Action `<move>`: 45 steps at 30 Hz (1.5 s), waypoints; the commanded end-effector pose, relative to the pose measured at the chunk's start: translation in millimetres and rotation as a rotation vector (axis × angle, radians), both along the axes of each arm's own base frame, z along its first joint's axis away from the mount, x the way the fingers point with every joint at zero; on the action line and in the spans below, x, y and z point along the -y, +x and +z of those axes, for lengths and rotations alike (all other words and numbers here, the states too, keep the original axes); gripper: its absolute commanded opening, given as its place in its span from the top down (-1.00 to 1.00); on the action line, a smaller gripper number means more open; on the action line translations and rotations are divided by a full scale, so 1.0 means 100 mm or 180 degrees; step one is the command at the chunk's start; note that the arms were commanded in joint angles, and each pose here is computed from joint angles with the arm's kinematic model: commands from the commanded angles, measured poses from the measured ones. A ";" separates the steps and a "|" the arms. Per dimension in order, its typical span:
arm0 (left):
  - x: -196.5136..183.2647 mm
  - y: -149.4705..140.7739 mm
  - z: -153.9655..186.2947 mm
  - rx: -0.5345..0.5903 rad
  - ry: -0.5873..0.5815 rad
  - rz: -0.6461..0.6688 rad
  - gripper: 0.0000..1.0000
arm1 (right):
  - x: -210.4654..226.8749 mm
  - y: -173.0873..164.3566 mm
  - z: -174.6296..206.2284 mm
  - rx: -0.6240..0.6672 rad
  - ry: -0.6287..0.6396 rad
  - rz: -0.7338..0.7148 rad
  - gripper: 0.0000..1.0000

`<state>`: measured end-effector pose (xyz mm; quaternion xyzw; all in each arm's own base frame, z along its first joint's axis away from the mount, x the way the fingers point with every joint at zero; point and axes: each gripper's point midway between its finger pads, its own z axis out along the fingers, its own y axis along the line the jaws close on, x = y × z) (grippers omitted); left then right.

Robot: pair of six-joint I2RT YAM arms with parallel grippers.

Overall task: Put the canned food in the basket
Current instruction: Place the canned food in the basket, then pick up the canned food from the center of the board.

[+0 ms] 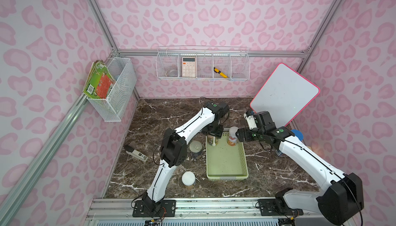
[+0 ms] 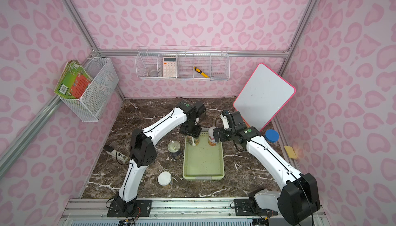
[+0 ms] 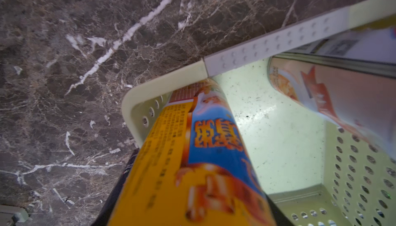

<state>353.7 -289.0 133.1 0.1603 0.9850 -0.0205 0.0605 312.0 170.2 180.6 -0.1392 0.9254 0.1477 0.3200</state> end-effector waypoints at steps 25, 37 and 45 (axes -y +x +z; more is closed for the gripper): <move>-0.01 -0.02 0.37 0.0431 -0.0146 0.0081 -0.99 | 0.01 -0.26 0.16 0.0184 0.0339 0.0060 -0.98; -1.31 -1.65 1.07 0.0035 -0.0017 0.0451 -0.99 | 0.04 -0.30 0.12 0.0163 0.0349 0.0056 -0.98; -1.33 -2.35 0.19 -0.0315 -0.0503 0.1115 -0.99 | -0.17 -0.20 0.23 0.0156 0.0570 0.0202 -0.97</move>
